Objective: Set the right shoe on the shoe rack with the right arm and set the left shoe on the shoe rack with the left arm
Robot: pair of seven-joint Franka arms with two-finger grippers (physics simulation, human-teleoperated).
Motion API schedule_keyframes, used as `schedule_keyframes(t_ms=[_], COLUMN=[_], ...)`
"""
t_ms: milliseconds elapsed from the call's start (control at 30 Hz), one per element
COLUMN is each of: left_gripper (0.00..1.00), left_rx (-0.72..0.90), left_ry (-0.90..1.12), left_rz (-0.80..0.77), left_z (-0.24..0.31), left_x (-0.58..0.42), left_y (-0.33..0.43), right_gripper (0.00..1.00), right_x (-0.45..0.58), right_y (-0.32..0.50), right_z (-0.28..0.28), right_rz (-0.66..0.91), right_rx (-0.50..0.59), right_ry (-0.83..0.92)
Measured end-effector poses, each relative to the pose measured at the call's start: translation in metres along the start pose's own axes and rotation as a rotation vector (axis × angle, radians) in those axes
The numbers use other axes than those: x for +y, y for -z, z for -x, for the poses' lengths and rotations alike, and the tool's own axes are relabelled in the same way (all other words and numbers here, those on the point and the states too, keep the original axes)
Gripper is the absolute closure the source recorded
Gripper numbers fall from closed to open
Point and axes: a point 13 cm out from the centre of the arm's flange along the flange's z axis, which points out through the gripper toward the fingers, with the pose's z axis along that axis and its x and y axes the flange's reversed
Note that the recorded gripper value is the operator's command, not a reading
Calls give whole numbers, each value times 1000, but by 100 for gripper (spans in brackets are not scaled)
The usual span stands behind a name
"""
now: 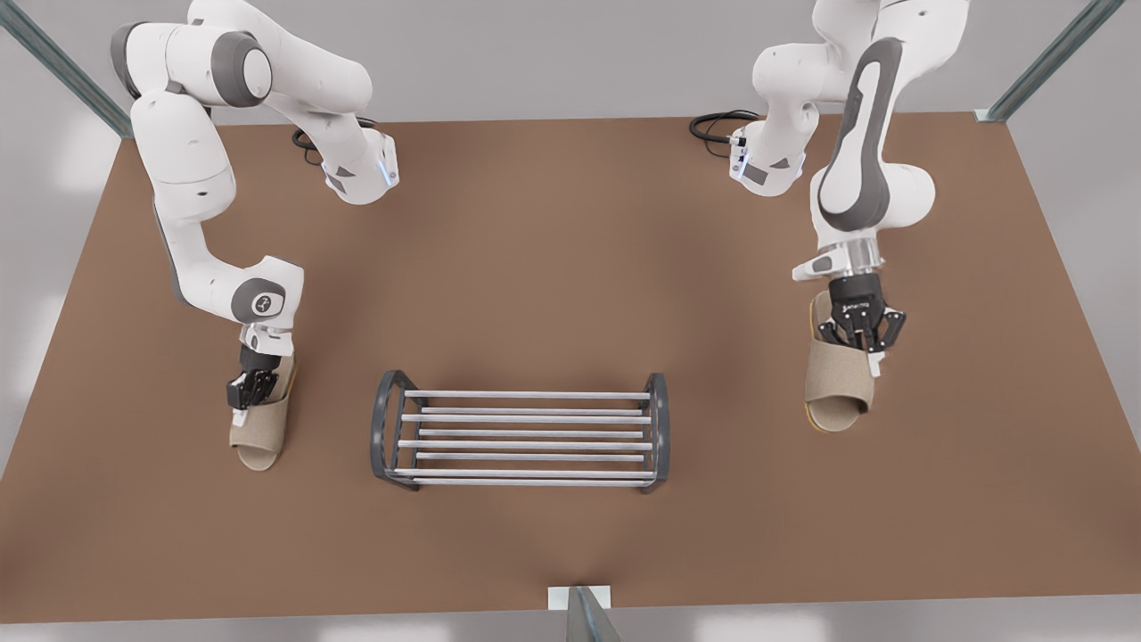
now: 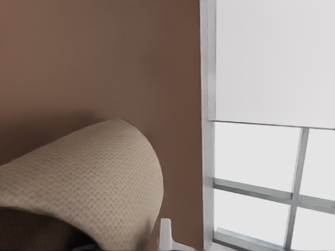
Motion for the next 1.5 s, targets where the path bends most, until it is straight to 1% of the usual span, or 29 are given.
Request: schedule_keyframes(t_ms=[67,133,167,200,233,400,500,567,667,867,967,1167,1367,1500], left_gripper=[79,79,79,79,79,79,79,79,79,79,79,79,79,79], left_rx=[-74,-142,-173,-203,-237,-358,-401,-424,-437,-364,-335,-301,-272,-270], left_ry=[-14,-29,-38,-45,-50,-49,-43,-48,-57,-1,20,42,51,75], left_rz=[-43,-90,-114,-141,-170,-320,-405,-456,-527,-558,-558,-497,-494,-485], left_z=[54,103,125,146,172,261,295,310,319,299,287,270,253,255], left_x=[-12,-25,-34,-44,-53,-116,-160,-190,-235,-279,-287,-273,-294,-307], left_y=[2,12,19,24,29,61,82,98,113,38,22,-30,-46,-58], right_gripper=[59,62,66,75,79,79,79,79,79,79,79,79,79,79], right_x=[-10,-19,-23,-28,-31,-71,-124,-159,-199,-255,-261,-244,-245,-265], right_y=[-1,-1,-1,-1,-1,4,19,35,63,91,104,118,124,137], right_z=[1,0,0,0,0,0,1,16,32,49,61,80,82,78], right_rz=[-17,-30,-37,-44,-48,-105,-163,-191,-203,-146,-95,-2,19,-9], right_rx=[0,0,0,1,1,-1,-10,-40,-82,-147,-182,-228,-237,-239], right_ry=[-2,-5,-6,-7,-8,-19,-32,-34,-38,-47,-39,-10,1,-2])
